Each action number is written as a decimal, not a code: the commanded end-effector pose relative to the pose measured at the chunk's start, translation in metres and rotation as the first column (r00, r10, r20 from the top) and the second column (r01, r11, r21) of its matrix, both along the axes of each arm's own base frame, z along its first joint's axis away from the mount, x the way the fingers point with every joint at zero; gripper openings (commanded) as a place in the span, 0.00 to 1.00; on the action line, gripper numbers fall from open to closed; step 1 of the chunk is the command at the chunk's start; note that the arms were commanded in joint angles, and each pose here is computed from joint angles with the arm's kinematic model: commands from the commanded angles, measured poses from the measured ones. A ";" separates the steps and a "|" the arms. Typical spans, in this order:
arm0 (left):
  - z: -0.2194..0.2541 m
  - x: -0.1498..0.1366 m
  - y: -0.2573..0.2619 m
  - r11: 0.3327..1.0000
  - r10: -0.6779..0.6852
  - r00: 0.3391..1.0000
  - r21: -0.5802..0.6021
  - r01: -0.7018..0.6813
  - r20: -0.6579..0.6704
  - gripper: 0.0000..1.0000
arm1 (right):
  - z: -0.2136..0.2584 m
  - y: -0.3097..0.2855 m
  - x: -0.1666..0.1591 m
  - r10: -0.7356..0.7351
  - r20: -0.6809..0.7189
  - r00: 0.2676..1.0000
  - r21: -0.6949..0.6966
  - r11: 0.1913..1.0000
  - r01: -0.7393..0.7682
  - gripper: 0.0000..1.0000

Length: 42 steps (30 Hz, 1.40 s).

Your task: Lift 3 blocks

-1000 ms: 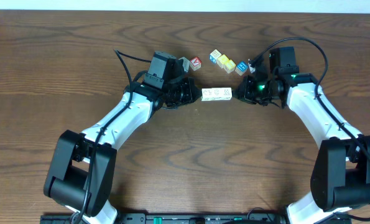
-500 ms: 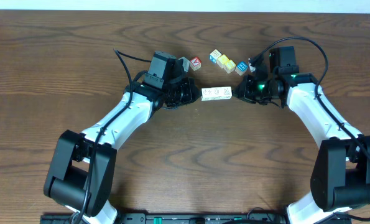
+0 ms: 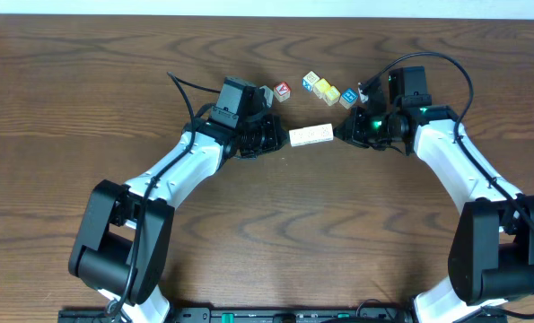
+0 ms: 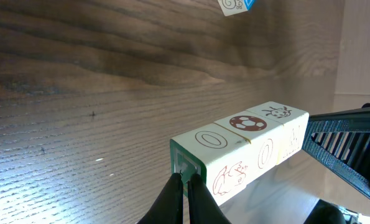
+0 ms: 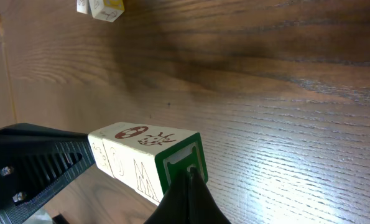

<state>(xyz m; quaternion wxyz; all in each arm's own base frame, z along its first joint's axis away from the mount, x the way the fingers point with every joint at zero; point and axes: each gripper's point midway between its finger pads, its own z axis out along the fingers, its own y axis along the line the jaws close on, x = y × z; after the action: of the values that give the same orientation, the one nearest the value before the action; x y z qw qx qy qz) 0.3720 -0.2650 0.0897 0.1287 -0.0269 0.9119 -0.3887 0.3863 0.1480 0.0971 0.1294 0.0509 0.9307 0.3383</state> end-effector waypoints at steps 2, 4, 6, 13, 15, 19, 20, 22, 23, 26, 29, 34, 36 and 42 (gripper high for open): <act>-0.003 -0.017 -0.021 0.996 -0.075 0.997 -0.047 0.073 -0.030 0.07 | 0.018 0.037 -0.017 0.106 0.002 0.994 0.121 0.987 -0.105 0.01; -0.006 -0.017 -0.020 0.996 -0.075 0.996 -0.044 0.073 -0.038 0.07 | 0.016 0.036 -0.018 0.102 -0.004 0.995 0.114 0.988 -0.101 0.01; -0.008 -0.017 -0.021 0.996 -0.076 0.996 -0.044 0.074 -0.043 0.07 | 0.014 0.035 -0.019 0.101 -0.008 0.995 0.110 0.989 -0.099 0.01; -0.010 -0.018 -0.021 0.996 -0.077 0.996 -0.043 0.075 -0.049 0.07 | 0.009 0.032 -0.018 0.088 -0.014 0.996 0.084 0.993 -0.087 0.01; -0.010 -0.018 -0.021 0.996 -0.077 0.996 -0.043 0.075 -0.050 0.07 | 0.009 0.032 -0.018 0.091 -0.012 0.996 0.083 0.993 -0.090 0.01; -0.010 -0.018 -0.021 0.996 -0.079 0.996 -0.046 0.076 -0.051 0.07 | 0.008 0.031 -0.018 0.090 -0.010 0.996 0.076 0.993 -0.089 0.01; -0.010 -0.019 -0.021 0.996 -0.079 0.995 -0.050 0.076 -0.055 0.07 | 0.005 0.031 -0.018 0.088 -0.015 0.996 0.061 0.994 -0.087 0.01; -0.007 -0.020 -0.024 0.994 -0.091 0.994 -0.067 0.088 -0.055 0.07 | 0.001 0.032 -0.020 0.092 -0.026 0.995 0.056 0.994 -0.091 0.01; -0.007 -0.020 -0.024 0.994 -0.093 0.994 -0.069 0.089 -0.054 0.07 | -0.001 0.034 -0.020 0.096 -0.033 0.995 0.057 0.994 -0.094 0.01; -0.007 -0.020 -0.024 0.994 -0.093 0.994 -0.068 0.089 -0.054 0.07 | -0.009 0.038 -0.022 0.106 -0.050 0.993 0.055 0.993 -0.103 0.01; -0.007 -0.020 -0.024 0.994 -0.092 0.994 -0.067 0.088 -0.054 0.07 | -0.016 0.042 -0.023 0.117 -0.062 0.991 0.054 0.992 -0.113 0.01; -0.010 -0.020 -0.024 0.994 -0.091 0.994 -0.063 0.087 -0.058 0.07 | -0.023 0.046 -0.023 0.118 -0.074 0.990 0.056 0.992 -0.114 0.01; -0.013 -0.020 -0.023 0.994 -0.091 0.994 -0.061 0.087 -0.065 0.07 | -0.023 0.046 -0.023 0.118 -0.074 0.990 0.055 0.992 -0.114 0.01; -0.018 -0.021 -0.023 0.995 -0.091 0.993 -0.056 0.087 -0.077 0.07 | -0.024 0.045 -0.022 0.118 -0.072 0.990 0.047 0.992 -0.115 0.01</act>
<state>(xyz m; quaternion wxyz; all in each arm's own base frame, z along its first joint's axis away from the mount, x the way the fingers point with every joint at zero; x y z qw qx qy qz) 0.3696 -0.2648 0.0707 0.1100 -0.0329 0.9176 -0.3804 0.3834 0.1503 0.0607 0.1084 0.0517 0.9483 0.2939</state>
